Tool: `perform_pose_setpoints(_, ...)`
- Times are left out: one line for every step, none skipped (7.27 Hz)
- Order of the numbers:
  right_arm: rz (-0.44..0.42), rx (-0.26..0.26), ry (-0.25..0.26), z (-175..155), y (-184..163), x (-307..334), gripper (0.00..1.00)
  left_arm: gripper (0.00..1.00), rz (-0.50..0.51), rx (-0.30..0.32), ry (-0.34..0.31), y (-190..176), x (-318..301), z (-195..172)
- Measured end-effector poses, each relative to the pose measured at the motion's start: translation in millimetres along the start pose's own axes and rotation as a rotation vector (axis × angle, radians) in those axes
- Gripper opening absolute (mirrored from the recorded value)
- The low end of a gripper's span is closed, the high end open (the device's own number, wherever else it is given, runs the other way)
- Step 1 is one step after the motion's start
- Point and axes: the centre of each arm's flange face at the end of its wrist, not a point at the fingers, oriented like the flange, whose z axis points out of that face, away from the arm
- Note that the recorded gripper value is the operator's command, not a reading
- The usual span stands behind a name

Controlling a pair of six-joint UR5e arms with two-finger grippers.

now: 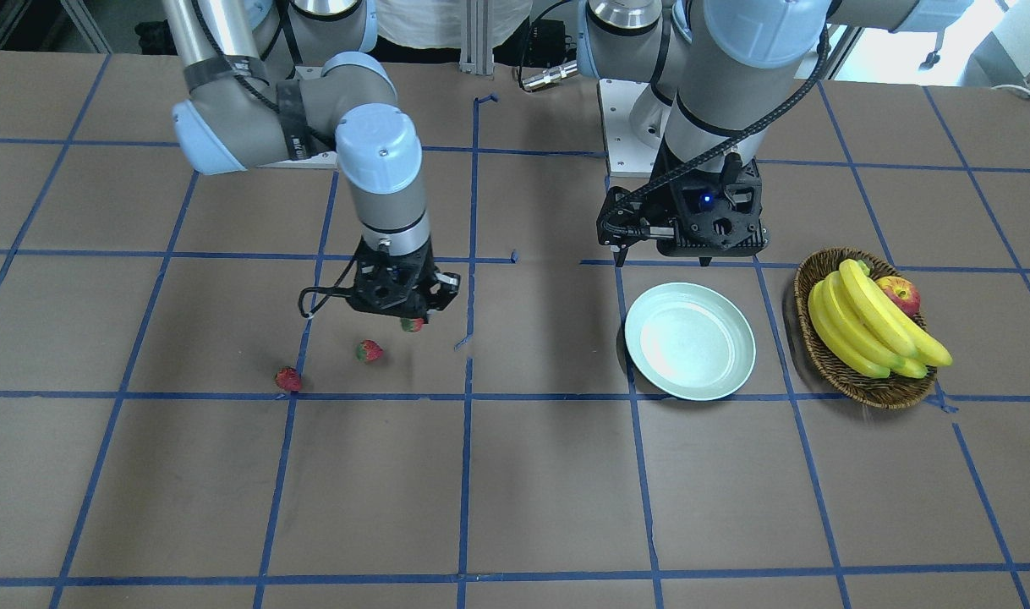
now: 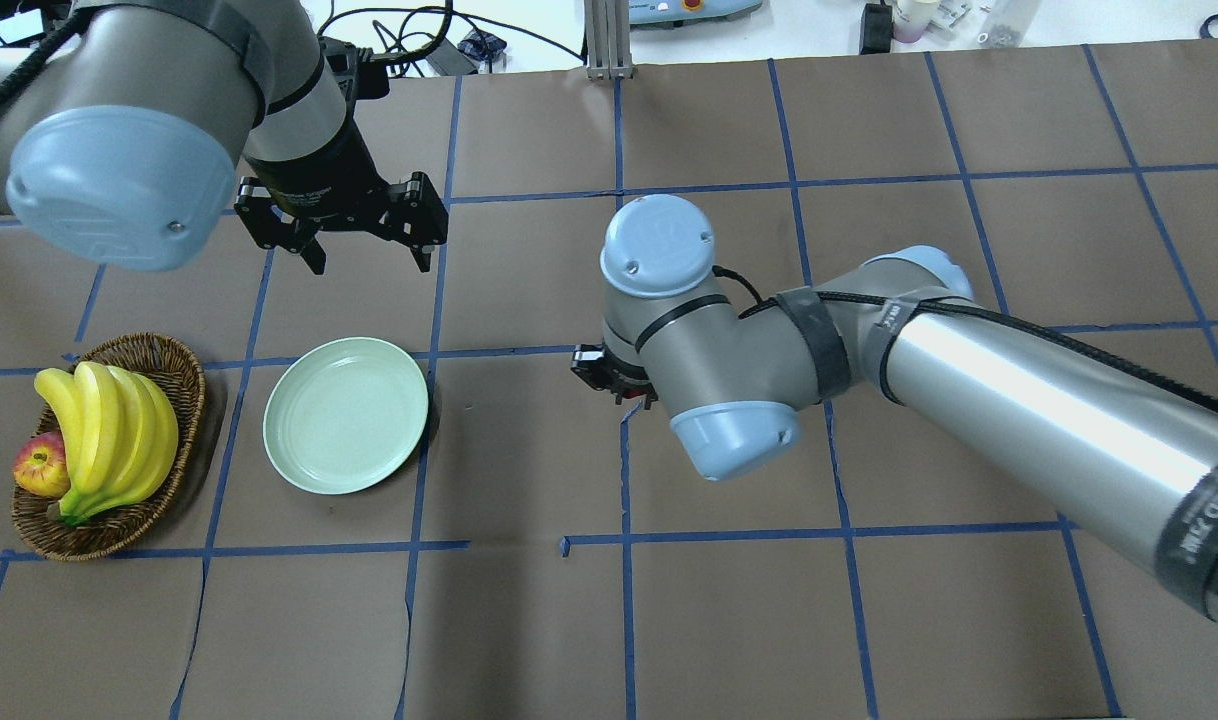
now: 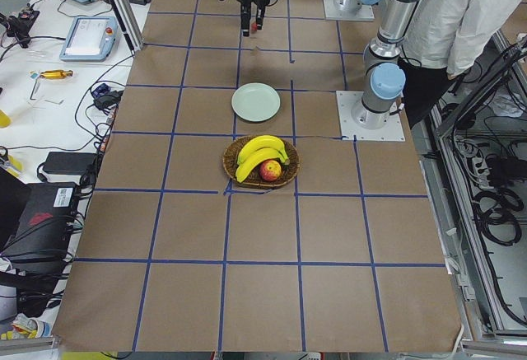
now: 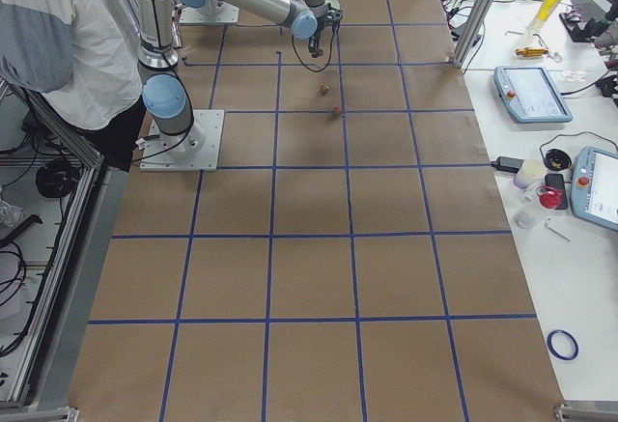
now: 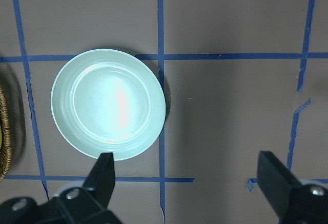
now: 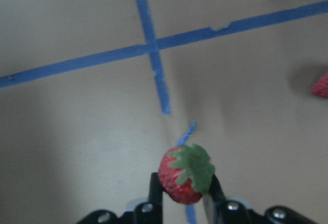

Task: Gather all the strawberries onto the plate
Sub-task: 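Carry the strawberry toward the plate and release it beside the plate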

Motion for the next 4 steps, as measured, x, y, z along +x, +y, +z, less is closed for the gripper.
perform_pose_setpoints(0.014,-0.018,-0.006,14.0,3.9,-26.4,0.70,1.00,0.000,0.000,0.000,0.0,0.0,0.0)
perform_pose_setpoints(0.017,-0.035,-0.008,26.7,4.8,-40.2,1.00,1.00,0.000,0.000,0.000,0.1,0.0,-0.2)
perform_pose_setpoints(0.015,-0.042,-0.007,33.2,5.4,-44.4,1.00,1.00,0.001,0.001,0.000,0.3,0.0,-0.6)
perform_pose_setpoints(0.006,-0.041,-0.005,34.0,3.9,-43.5,1.00,1.00,0.001,0.001,0.000,0.4,-0.1,-0.7)
